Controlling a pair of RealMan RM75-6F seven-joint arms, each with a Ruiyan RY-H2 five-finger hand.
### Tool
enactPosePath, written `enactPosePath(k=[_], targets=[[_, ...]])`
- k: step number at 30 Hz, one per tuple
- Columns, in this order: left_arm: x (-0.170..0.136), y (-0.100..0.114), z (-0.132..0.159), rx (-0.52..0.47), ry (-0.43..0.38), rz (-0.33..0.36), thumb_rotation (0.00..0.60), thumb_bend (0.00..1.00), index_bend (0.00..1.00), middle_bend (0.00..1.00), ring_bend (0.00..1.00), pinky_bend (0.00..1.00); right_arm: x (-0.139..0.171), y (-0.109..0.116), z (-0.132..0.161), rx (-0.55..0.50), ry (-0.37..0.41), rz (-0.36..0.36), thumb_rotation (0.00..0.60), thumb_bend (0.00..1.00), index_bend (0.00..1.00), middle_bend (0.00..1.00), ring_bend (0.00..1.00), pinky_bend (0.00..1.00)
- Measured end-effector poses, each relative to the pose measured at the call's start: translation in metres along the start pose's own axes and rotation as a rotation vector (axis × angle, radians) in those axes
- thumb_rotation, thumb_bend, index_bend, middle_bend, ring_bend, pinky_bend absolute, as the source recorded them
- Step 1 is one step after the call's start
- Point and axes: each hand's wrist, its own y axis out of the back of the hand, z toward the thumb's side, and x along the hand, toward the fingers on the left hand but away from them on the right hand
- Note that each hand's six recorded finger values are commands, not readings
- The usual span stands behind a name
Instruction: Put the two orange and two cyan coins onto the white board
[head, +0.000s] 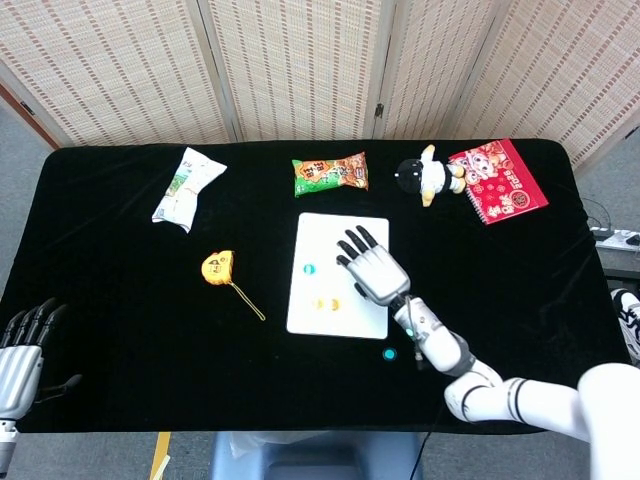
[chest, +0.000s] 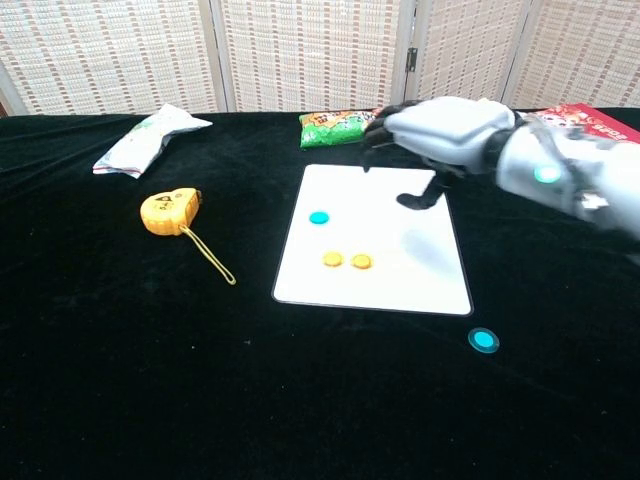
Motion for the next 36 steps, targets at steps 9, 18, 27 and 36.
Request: enactPosePath(k=[9, 18, 27, 36], targets=[[-0.001, 0.007, 0.011, 0.006, -0.024, 0.014, 0.600, 0.07, 0.00, 0.00, 0.06, 0.00, 0.075, -0.031, -0.008, 0.020, 0.082, 0.042, 0.600, 0.30, 0.32, 0.12, 0.00, 0.00], [-0.004, 0.012, 0.017, 0.011, -0.036, 0.016, 0.600, 0.07, 0.00, 0.00, 0.06, 0.00, 0.125, -0.060, -0.008, 0.047, 0.166, 0.082, 0.600, 0.30, 0.32, 0.12, 0.00, 0.00], [-0.004, 0.011, 0.021, 0.011, -0.042, 0.011, 0.600, 0.07, 0.00, 0.00, 0.06, 0.00, 0.131, -0.079, -0.003, 0.059, 0.191, 0.118, 0.600, 0.30, 0.32, 0.11, 0.00, 0.00], [-0.005, 0.007, 0.019, 0.006, -0.036, -0.002, 0.600, 0.07, 0.00, 0.00, 0.06, 0.00, 0.136, -0.091, 0.005, 0.069, 0.214, 0.129, 0.600, 0.30, 0.32, 0.11, 0.00, 0.00]])
